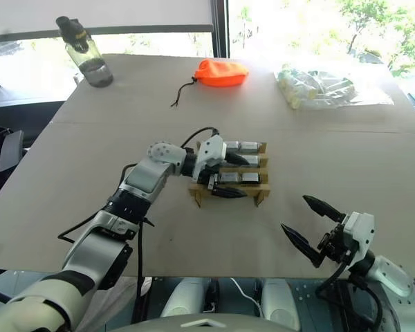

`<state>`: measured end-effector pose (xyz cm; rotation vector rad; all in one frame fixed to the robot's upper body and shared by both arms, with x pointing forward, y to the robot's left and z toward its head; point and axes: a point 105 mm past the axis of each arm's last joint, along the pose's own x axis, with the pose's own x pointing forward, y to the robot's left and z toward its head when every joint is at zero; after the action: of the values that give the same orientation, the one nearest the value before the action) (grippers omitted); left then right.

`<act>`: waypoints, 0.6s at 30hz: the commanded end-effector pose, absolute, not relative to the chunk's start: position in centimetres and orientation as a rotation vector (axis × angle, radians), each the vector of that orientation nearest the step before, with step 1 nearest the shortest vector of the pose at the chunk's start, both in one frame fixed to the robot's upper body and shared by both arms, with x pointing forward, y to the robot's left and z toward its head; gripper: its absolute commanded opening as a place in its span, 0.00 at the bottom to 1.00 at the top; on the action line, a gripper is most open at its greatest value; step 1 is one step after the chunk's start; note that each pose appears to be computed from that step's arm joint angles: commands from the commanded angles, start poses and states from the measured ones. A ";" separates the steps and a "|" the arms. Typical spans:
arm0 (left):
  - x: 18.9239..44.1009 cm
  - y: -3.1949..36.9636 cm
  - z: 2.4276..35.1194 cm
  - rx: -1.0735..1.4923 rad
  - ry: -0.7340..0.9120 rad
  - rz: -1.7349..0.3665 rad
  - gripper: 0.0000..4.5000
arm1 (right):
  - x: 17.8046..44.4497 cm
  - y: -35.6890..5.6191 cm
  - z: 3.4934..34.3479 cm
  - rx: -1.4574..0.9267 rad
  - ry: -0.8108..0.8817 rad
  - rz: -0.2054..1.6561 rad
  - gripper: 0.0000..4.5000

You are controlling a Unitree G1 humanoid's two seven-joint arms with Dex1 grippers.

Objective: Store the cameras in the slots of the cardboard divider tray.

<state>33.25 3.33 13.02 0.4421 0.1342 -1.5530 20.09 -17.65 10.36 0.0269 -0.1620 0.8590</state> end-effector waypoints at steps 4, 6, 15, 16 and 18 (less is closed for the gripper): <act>32.3 5.6 16.8 0.376 0.004 -1.482 1.00 | 19.9 -18.1 10.8 0.014 -0.180 0.857 1.00; 31.4 7.8 18.2 0.337 -0.047 -1.417 1.00 | 19.9 -18.3 10.6 0.010 -0.171 0.864 1.00; 28.0 15.1 17.1 0.196 0.046 -1.048 1.00 | 20.7 -21.0 9.5 -0.015 -0.100 0.912 1.00; 27.6 16.1 16.1 0.201 0.063 -0.993 1.00 | 20.8 -21.7 9.4 -0.017 -0.083 0.937 1.00; 26.9 17.2 14.8 0.210 0.086 -0.929 1.00 | 21.1 -22.6 9.4 -0.018 -0.063 0.964 1.00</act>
<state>27.01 16.79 13.48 0.1476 0.1525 -0.9706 21.11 -21.63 8.53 -0.0104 -0.0407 0.9521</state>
